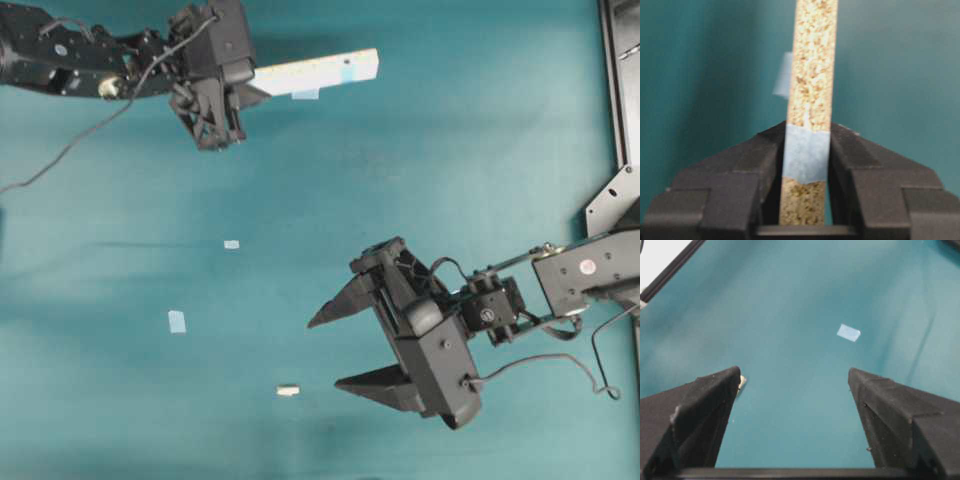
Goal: Move the wooden board into place and insert the rod into its hole.
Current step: 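Lift the board with the left gripper and swing it toward center, then extend the left arm to lay the board horizontally across the table center, then move the right gripper down over the wooden dowel, then close the right gripper on the dowel and lift it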
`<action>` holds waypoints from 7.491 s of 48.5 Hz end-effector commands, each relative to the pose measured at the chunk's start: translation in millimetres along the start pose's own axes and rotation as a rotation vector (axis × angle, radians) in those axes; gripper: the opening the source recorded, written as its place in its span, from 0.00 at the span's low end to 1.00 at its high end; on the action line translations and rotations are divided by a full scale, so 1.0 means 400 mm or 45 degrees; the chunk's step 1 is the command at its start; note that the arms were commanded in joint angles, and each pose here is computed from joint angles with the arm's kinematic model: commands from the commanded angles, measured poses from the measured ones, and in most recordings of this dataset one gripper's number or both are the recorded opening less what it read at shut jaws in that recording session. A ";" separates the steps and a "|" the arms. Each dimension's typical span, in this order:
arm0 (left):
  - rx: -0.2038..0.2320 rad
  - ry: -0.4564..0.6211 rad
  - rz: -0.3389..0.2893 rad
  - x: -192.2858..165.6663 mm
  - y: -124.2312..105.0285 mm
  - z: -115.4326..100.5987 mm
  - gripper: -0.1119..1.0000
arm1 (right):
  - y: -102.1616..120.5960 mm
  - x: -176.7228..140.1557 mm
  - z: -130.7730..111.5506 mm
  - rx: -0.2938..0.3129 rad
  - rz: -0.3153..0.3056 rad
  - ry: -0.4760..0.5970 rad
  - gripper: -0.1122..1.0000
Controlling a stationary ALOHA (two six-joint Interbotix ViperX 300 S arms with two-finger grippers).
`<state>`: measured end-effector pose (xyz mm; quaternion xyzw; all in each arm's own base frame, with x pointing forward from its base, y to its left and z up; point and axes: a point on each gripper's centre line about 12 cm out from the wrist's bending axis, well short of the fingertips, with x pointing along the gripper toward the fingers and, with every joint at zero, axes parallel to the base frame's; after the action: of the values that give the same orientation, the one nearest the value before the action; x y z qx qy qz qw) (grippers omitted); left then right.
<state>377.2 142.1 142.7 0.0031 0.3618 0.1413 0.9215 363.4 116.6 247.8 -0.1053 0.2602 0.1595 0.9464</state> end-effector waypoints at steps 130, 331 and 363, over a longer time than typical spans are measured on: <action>-0.028 -0.113 -0.346 0.246 -0.445 0.196 0.41 | -0.016 -0.185 0.096 0.022 -0.030 -0.178 0.96; 0.051 -0.304 -0.337 0.171 -0.425 -0.044 0.53 | 0.071 0.410 -0.082 0.639 -0.118 0.836 0.67; 0.046 -0.307 -0.338 0.171 -0.425 -0.041 0.53 | 0.068 0.434 -0.056 0.682 -0.116 0.904 0.67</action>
<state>455.0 -6.0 60.1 -0.0118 0.2573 0.0099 0.9662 479.4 177.7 117.5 0.0747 0.6126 -0.0062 0.7869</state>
